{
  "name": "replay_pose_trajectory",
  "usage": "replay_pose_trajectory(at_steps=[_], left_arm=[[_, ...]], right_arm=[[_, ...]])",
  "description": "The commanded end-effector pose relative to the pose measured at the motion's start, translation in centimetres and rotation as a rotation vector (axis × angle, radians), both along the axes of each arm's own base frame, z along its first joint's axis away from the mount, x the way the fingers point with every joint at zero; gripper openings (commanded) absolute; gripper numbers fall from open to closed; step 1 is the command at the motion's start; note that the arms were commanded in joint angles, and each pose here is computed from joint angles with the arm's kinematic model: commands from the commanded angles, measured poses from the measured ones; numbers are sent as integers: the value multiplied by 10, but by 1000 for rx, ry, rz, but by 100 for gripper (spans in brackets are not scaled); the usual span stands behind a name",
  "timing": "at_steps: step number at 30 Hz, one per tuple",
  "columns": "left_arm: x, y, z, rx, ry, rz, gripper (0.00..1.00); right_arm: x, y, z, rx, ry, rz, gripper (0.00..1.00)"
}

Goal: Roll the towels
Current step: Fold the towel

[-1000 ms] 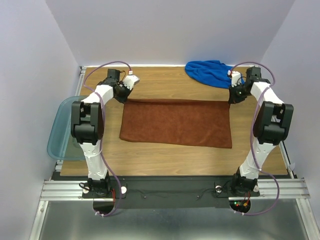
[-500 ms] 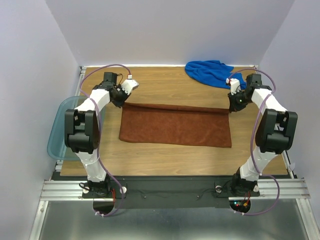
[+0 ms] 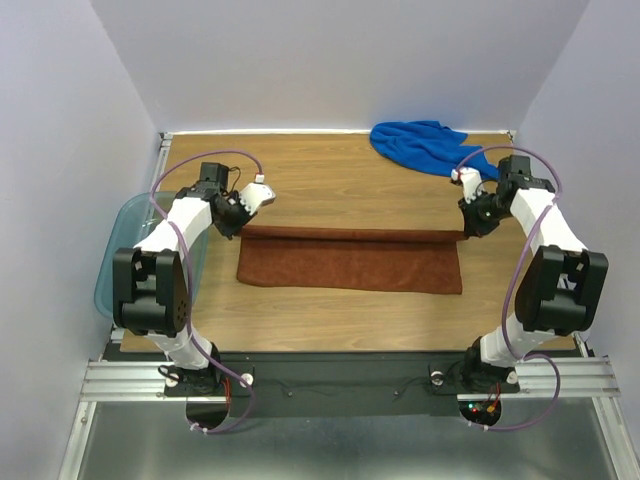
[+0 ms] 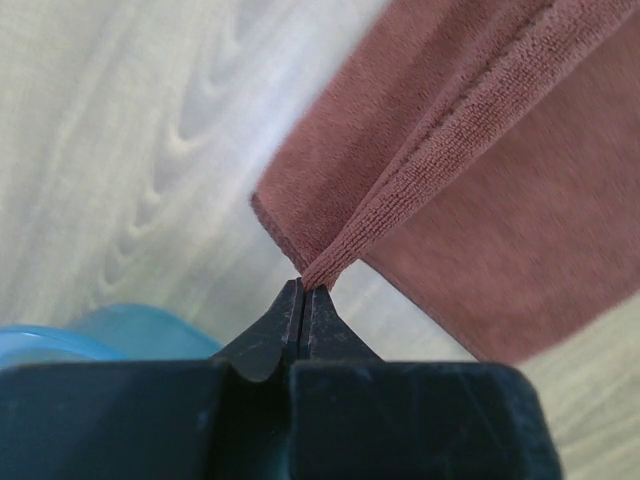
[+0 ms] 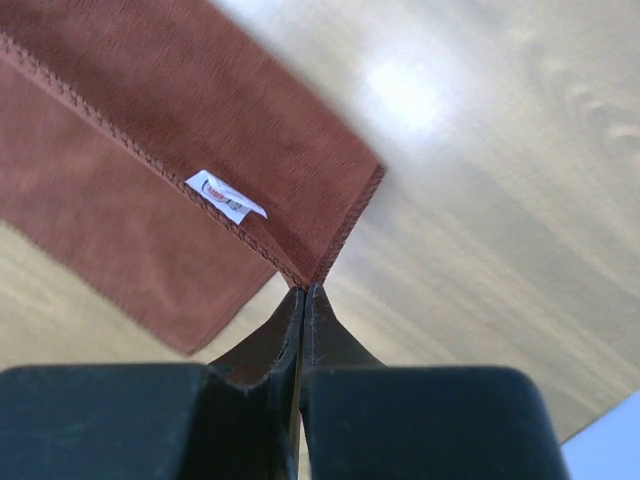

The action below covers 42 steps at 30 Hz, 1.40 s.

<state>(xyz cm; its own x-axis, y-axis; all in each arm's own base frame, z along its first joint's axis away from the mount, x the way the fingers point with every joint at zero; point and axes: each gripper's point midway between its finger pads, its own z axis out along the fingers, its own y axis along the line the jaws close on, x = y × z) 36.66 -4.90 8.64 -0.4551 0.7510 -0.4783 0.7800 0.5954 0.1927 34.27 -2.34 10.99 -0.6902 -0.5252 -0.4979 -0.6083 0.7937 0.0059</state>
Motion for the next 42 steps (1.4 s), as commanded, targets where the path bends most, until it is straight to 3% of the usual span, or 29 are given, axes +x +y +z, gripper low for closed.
replay_pose_trajectory(at_steps=[1, 9, 16, 21, 29, 35, 42], left_arm=[[-28, 11, -8, 49, 64, -34, 0], [-44, 0, -40, 24, 178, -32, 0], [-38, -16, -63, -25, 253, 23, 0], [-17, -19, -70, -45, 236, 95, 0], [10, -23, -44, -67, 167, 124, 0], [5, -24, -27, -79, 147, 111, 0], [-7, -18, -2, -56, 100, 99, 0]], right_arm=[[-40, 6, -14, -2, 114, 69, 1], [-64, 14, -59, 10, 261, 59, 1], [-29, 8, -77, -13, 247, -19, 1], [2, 0, -80, -31, 223, -71, 1], [34, -12, -54, -78, 128, -98, 0], [16, -20, -45, -142, 108, -66, 0], [-1, -10, -21, -111, 80, -30, 1]])
